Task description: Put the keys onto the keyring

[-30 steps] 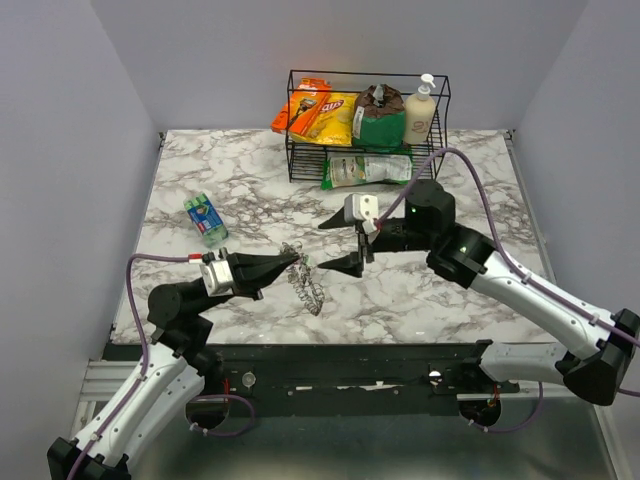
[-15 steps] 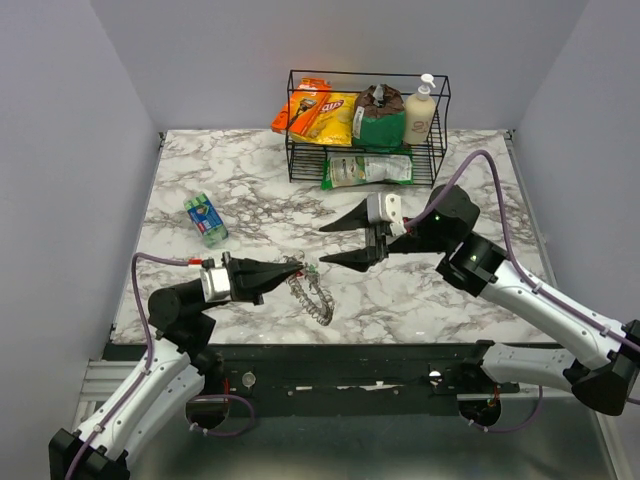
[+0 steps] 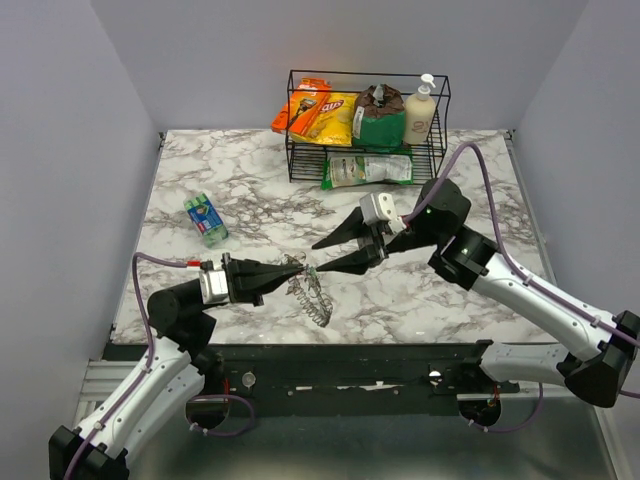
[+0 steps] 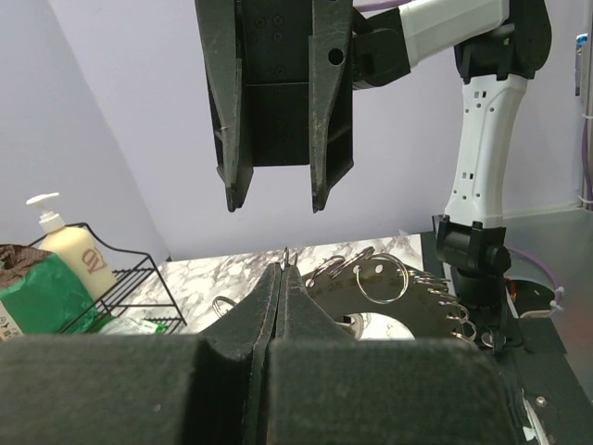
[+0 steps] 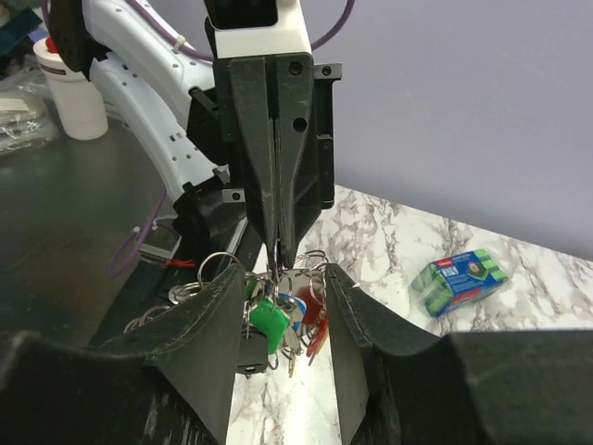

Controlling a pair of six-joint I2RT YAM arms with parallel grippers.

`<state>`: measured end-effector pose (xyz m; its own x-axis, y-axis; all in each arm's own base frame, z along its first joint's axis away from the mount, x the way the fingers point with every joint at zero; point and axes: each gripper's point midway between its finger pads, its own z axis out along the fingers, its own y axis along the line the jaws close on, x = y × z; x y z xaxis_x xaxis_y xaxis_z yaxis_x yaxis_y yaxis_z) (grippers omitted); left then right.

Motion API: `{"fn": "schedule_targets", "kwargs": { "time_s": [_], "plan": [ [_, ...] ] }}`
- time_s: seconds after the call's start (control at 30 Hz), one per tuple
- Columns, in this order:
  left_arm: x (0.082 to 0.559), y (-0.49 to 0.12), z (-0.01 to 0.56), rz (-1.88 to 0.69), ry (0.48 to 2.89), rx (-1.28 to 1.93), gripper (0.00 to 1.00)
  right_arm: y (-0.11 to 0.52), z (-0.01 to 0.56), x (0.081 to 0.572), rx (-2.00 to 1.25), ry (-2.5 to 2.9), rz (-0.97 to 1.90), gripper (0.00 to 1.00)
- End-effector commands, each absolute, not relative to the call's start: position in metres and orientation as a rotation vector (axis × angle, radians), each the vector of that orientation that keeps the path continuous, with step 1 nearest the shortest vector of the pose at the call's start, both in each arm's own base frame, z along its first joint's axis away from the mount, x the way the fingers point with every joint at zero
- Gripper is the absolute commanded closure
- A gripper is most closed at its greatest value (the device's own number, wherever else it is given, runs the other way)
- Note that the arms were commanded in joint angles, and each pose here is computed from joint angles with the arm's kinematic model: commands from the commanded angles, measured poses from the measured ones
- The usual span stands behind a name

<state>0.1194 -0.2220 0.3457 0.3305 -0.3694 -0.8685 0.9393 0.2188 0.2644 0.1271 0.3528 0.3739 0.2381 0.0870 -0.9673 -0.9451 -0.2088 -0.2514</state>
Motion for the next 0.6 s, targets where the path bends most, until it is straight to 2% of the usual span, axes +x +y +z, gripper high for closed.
{"fn": "schedule_targets", "kwargs": {
  "time_s": [0.0,0.57],
  "plan": [
    [0.111,-0.220,0.360,-1.019,0.682,0.936,1.00,0.358,0.382,0.122,-1.446,0.848,1.257,0.52],
    [0.114,-0.221,0.360,-1.007,0.687,0.940,1.00,0.371,0.367,0.124,-1.479,0.917,1.318,0.53]
  ]
}}
